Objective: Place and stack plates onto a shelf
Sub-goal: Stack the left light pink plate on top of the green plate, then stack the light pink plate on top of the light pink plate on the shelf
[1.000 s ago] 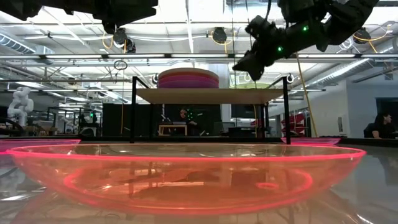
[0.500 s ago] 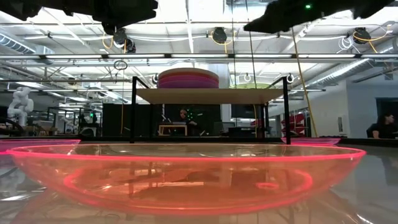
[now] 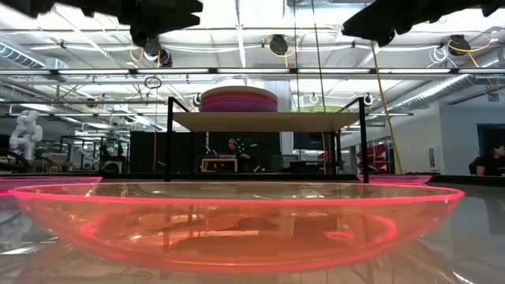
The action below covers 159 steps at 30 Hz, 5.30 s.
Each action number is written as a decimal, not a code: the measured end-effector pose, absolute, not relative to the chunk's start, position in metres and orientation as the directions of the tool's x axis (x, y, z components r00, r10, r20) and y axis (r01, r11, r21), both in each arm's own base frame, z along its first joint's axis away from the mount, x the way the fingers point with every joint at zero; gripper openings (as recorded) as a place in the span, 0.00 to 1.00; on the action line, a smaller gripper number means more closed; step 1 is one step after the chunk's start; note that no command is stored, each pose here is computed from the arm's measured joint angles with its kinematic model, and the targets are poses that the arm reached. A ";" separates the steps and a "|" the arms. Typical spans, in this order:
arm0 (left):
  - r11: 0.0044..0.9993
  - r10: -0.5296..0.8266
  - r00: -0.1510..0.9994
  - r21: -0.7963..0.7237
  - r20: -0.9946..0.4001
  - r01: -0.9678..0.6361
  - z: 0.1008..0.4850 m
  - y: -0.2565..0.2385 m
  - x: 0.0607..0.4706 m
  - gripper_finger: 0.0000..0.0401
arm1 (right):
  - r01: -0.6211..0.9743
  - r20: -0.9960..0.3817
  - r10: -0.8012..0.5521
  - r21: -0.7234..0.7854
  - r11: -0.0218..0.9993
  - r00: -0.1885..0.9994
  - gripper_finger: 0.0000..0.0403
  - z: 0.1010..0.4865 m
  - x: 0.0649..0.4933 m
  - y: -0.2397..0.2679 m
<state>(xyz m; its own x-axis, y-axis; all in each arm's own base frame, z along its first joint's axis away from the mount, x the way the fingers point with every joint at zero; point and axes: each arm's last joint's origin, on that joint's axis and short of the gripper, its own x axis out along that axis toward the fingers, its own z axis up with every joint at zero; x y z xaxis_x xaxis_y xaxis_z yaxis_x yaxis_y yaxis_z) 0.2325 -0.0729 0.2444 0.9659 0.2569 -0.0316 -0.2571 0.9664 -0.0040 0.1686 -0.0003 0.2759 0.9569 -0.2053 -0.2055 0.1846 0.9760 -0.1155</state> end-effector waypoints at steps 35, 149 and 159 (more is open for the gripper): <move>0.796 0.151 -0.085 0.172 -0.985 -0.580 0.150 -0.126 0.258 0.40 | 0.086 -0.001 -0.086 -0.091 0.992 0.996 0.36 0.230 0.166 0.014; 0.678 0.542 0.691 0.735 -0.478 -0.024 0.394 0.039 0.386 0.35 | 0.078 0.110 -0.074 -0.029 0.997 0.991 0.36 0.250 0.133 0.011; 0.819 0.454 0.771 0.549 -0.446 -0.165 0.418 0.023 0.308 0.28 | 0.009 -0.012 -0.009 -0.026 1.000 1.000 0.36 0.266 0.149 0.021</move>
